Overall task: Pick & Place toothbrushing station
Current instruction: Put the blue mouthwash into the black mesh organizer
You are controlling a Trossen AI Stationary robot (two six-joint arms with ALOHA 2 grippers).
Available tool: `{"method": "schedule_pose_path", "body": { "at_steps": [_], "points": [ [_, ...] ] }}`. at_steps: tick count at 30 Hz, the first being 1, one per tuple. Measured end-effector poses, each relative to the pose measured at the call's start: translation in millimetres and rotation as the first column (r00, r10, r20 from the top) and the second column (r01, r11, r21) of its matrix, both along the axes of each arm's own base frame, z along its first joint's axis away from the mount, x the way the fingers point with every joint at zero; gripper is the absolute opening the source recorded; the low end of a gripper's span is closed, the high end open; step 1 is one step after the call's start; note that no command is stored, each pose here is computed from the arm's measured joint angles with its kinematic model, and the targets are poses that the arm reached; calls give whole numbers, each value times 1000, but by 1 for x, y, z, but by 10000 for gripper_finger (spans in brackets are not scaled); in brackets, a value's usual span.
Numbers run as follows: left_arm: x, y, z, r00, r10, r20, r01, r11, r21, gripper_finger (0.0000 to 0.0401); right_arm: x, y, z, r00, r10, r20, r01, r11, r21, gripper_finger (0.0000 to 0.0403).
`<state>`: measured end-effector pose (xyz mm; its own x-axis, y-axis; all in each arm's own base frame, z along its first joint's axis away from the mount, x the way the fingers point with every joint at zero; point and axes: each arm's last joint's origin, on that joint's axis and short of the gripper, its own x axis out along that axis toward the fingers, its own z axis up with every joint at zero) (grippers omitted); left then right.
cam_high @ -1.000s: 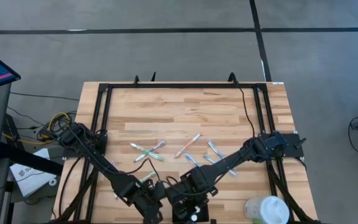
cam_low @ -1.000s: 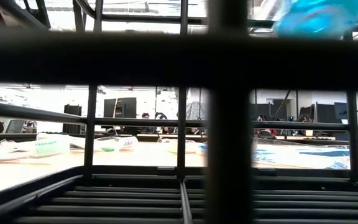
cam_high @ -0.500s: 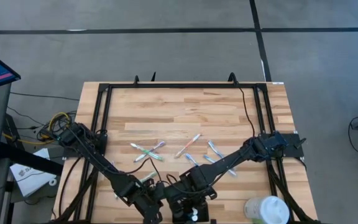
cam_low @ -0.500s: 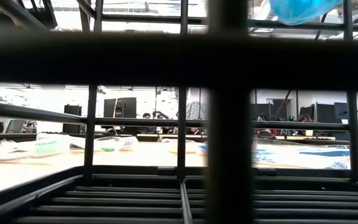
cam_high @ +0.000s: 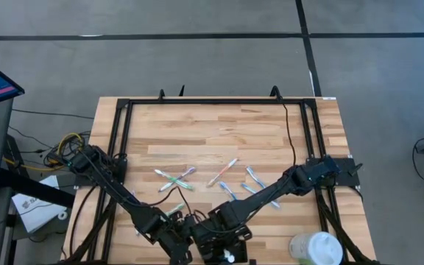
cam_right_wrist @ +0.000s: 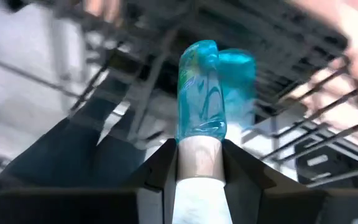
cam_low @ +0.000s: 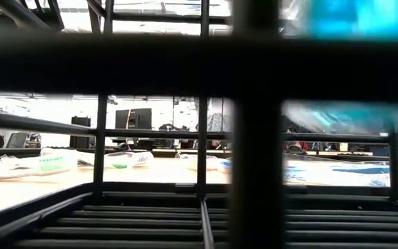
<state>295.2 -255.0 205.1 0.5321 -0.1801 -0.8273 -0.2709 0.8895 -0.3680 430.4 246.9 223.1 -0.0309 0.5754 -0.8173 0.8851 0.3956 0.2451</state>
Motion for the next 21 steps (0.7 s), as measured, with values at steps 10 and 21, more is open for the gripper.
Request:
{"method": "schedule_pose_path", "body": {
  "at_steps": [10,21],
  "points": [
    [-2,-2,0,1000,-3,4,3,1000,3,0,1,-2,0,1000,-9,20,10,999,-37,93],
    [-2,-3,0,1000,-1,8,1,1000,7,0,0,-2,-7,1000,-3,23,5,995,-95,93]
  ]
}}
